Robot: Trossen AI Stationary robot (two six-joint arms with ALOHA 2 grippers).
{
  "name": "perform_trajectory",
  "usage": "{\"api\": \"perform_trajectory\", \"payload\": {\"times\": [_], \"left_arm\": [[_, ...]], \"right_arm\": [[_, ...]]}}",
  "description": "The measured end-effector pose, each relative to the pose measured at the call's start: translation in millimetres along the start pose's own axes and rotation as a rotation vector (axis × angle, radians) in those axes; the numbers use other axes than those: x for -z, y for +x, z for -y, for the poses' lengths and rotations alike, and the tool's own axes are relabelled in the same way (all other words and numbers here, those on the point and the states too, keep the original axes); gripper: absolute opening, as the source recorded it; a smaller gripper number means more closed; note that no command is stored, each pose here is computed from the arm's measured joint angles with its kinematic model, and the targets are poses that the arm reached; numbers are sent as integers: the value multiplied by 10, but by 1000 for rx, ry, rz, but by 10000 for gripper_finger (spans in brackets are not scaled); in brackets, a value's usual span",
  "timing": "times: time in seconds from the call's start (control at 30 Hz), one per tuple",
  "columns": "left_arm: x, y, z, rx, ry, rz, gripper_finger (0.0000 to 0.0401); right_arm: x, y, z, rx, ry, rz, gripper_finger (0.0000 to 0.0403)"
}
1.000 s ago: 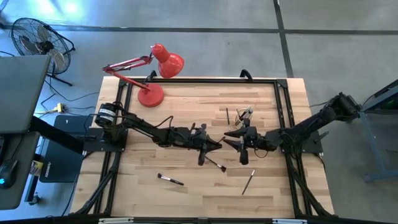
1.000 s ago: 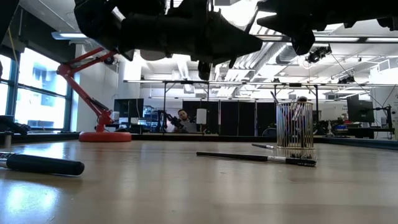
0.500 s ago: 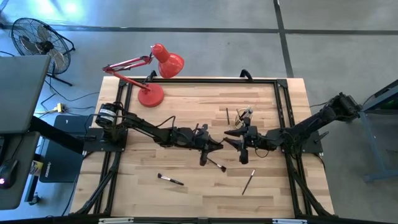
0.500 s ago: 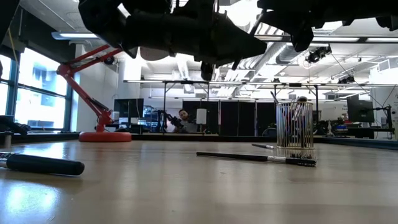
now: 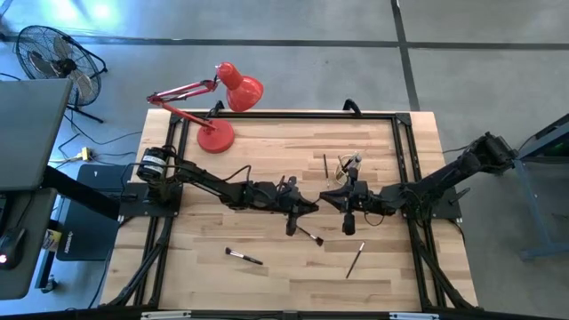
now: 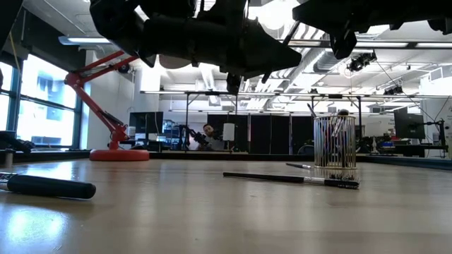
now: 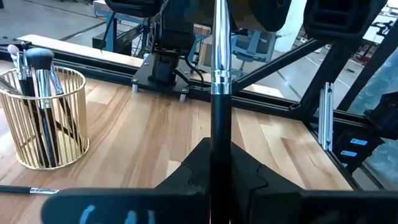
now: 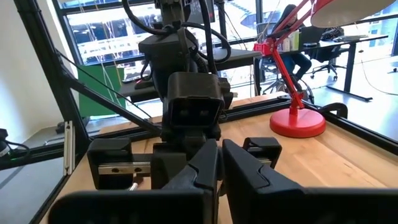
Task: Put items in baskets/containers
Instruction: Put the black brush into the gold holder
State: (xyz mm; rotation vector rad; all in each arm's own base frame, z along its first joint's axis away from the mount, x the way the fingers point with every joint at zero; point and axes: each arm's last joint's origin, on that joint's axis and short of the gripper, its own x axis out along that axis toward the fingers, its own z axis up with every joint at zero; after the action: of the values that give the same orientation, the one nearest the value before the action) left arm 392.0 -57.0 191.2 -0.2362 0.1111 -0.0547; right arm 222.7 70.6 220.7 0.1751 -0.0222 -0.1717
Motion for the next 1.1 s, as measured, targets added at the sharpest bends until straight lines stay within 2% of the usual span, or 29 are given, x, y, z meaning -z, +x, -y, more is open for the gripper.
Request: {"api": "perform_trajectory", "payload": {"times": [0.1,0.47,0.6,0.7,0.8,1.0,1.1], "left_arm": [[5,-1,0,-6,-1,-3,27],[30,0,-8,-15,11,-30,97],[81,-30,-31,-64,21,-119,103],[-7,-77,-25,-105,25,-118,103],[18,-88,-35,-121,29,-148,103],[-15,-98,-27,-118,27,-139,104],[-8,-97,-29,-120,13,-142,104]], "right_arm": [[4,0,1,0,-2,-4,5],[59,-4,23,45,-26,-52,5],[57,-49,56,73,-23,-93,3],[49,-109,92,88,-7,-140,3],[19,-180,132,102,-7,-172,2],[-136,-394,303,279,-55,-165,1],[-334,-475,369,345,-70,-160,1]]}}
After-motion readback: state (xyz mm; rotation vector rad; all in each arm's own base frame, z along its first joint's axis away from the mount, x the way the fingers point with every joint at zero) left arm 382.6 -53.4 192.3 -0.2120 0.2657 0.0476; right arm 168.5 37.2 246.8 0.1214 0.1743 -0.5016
